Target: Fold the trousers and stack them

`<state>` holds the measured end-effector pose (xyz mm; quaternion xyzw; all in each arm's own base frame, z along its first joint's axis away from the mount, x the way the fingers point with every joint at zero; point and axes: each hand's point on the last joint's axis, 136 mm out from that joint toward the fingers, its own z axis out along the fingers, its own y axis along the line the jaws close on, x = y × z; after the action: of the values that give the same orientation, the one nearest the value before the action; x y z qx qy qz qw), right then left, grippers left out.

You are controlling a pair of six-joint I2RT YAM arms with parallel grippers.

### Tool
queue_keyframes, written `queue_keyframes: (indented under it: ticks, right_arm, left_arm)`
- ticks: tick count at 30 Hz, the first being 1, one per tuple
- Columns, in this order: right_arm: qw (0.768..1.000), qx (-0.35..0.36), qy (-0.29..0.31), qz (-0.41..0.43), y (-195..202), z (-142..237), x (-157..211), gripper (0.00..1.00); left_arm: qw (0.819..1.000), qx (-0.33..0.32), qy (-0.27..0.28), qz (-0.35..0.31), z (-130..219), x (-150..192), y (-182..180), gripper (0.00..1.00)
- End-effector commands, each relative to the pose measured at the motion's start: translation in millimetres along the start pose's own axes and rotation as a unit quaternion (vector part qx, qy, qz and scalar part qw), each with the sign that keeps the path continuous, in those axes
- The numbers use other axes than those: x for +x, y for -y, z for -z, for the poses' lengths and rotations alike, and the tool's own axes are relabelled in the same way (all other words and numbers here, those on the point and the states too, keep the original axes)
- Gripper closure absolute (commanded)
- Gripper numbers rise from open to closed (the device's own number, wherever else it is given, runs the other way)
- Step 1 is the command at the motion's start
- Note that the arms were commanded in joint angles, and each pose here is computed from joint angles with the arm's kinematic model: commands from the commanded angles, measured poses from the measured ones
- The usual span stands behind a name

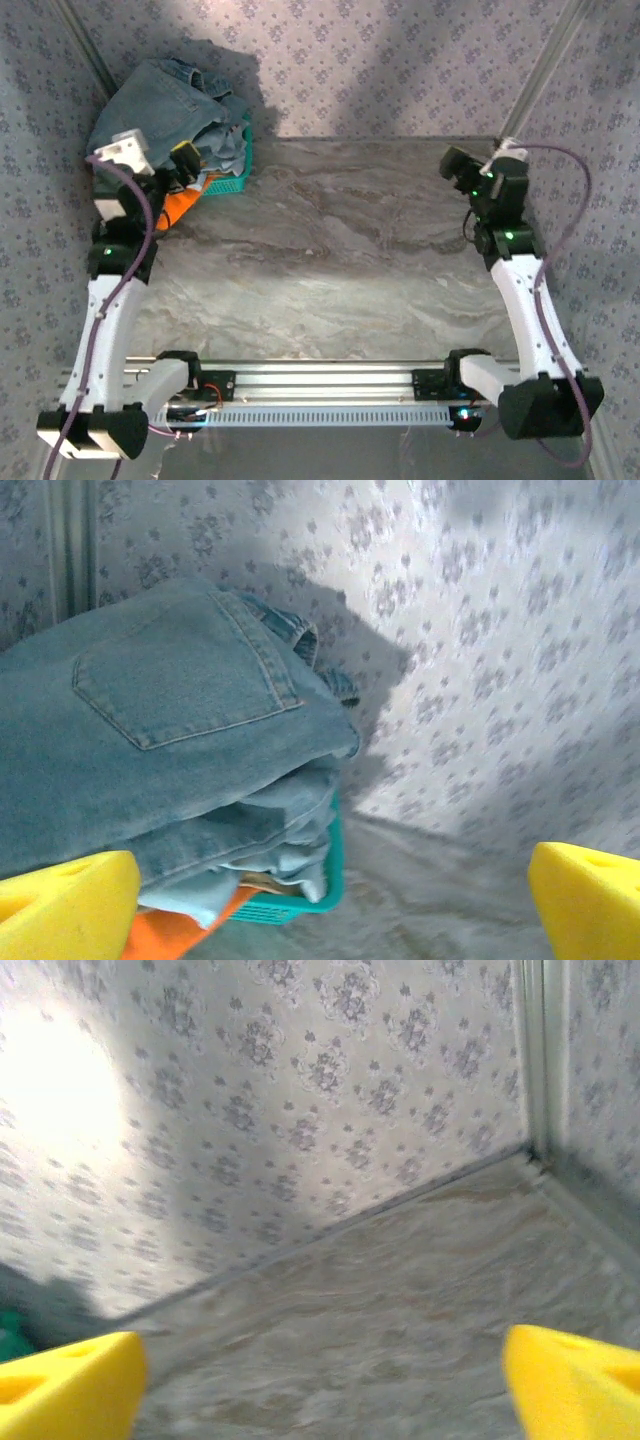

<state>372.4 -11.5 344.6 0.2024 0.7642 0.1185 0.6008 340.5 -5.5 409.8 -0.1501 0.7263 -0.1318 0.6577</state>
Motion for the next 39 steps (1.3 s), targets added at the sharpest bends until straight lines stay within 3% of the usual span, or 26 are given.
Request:
queue_keyframes:
  ticks: [1, 2, 4, 7, 12, 16, 23, 26, 28, 29, 33, 35, 39]
  right_arm:
    - [0.982, -0.029, -0.158, -0.096, 2, -3, 75, 0.15]
    - [0.983, -0.03, -0.169, -0.073, -1, -3, 78, 0.14]
    - [0.981, -0.024, -0.191, -0.039, -7, -2, 88, 0.1]
    - [0.976, -0.04, -0.212, -0.006, -21, -2, 101, 0.05]
    - [0.972, -0.057, -0.226, 0.018, -35, -5, 118, 0.0]
    - [0.968, -0.066, -0.24, 0.019, -38, -10, 128, 0.0]
    - [0.962, -0.078, -0.259, 0.025, -41, -17, 140, 0.0]
    - [0.961, -0.082, -0.264, 0.024, -42, -22, 145, 0.0]
    - [0.959, -0.086, -0.268, 0.022, -44, -24, 147, 0.0]
    - [0.959, -0.086, -0.27, 0.022, -44, -25, 148, 0.0]
    - [0.959, -0.091, -0.267, 0.025, -46, -25, 145, 0.02]
    - [0.96, -0.092, -0.265, 0.025, -47, -25, 144, 0.03]
    - [0.956, -0.107, -0.273, 0.014, -52, -23, 151, 0.05]
  left_arm:
    - [0.983, -0.05, -0.09, 0.149, -2, 48, -38, 0.11]
    - [0.981, -0.073, -0.102, 0.15, -6, 48, -48, 0.22]
    - [0.974, -0.115, -0.159, 0.111, -21, 55, -57, 0.27]
    - [0.958, -0.179, -0.225, 0.009, -48, 65, -58, 0.2]
    - [0.913, -0.253, -0.274, -0.164, -101, 77, -50, 0.05]
    - [0.875, -0.304, -0.286, -0.247, -140, 83, -51, 0.0]
    - [0.843, -0.343, -0.254, -0.327, -196, 90, -62, 0.0]
    - [0.811, -0.385, -0.239, -0.371, -216, 92, -77, 0.01]
    - [0.802, -0.395, -0.238, -0.379, -227, 96, -88, 0.1]
    - [0.803, -0.394, -0.24, -0.377, -233, 100, -94, 0.21]
    - [0.81, -0.387, -0.246, -0.365, -240, 102, -106, 0.71]
    - [0.824, -0.371, -0.24, -0.354, -238, 94, -100, 0.96]
    - [0.848, -0.333, -0.21, -0.354, -221, 59, -58, 1.0]
